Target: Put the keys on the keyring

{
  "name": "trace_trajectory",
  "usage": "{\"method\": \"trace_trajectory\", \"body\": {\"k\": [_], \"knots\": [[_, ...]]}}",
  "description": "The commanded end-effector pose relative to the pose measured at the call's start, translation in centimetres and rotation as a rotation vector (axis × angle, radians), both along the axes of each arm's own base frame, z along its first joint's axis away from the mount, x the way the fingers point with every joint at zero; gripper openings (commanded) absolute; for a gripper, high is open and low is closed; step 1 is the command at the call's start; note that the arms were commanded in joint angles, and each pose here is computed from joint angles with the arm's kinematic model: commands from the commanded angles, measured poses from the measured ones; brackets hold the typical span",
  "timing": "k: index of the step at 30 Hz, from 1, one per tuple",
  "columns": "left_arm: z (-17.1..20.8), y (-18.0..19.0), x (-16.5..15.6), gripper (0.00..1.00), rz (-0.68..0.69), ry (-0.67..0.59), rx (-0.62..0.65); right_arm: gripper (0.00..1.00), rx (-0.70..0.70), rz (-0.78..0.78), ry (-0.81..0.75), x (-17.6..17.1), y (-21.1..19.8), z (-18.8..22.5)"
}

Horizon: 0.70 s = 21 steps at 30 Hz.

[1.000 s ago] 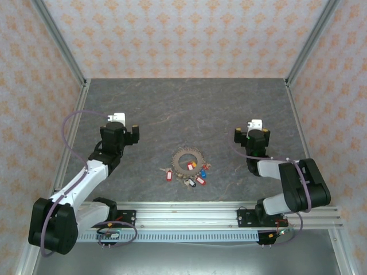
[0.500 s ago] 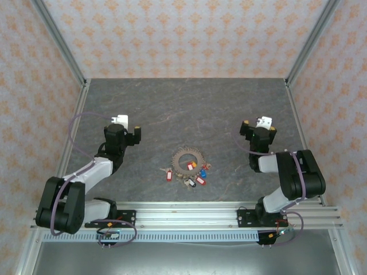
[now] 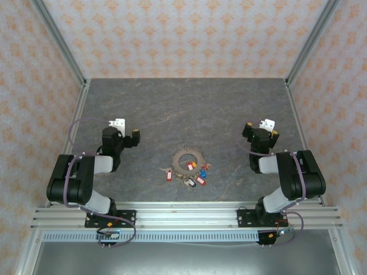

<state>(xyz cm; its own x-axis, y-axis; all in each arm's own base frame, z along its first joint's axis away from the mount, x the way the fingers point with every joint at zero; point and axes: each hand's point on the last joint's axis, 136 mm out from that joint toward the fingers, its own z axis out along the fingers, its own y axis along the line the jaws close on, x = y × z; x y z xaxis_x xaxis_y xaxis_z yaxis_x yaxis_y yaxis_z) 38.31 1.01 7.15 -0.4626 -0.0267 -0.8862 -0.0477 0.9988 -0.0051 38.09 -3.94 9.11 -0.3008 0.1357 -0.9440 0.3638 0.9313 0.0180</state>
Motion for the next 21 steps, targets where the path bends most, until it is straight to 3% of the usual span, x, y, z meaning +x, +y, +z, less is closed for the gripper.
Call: {"method": "trace_trajectory", "body": {"k": [1,21], "knots": [[2.17,1.65,1.03,1.0,0.136,-0.073,0.035,0.99,0.008,-0.055,-0.005,0.13,-0.86,0.46],[2.2,1.22,1.03,1.0,0.124,-0.074,0.047,0.99,0.006,-0.01,0.0,0.3,-0.16,0.38]]}}
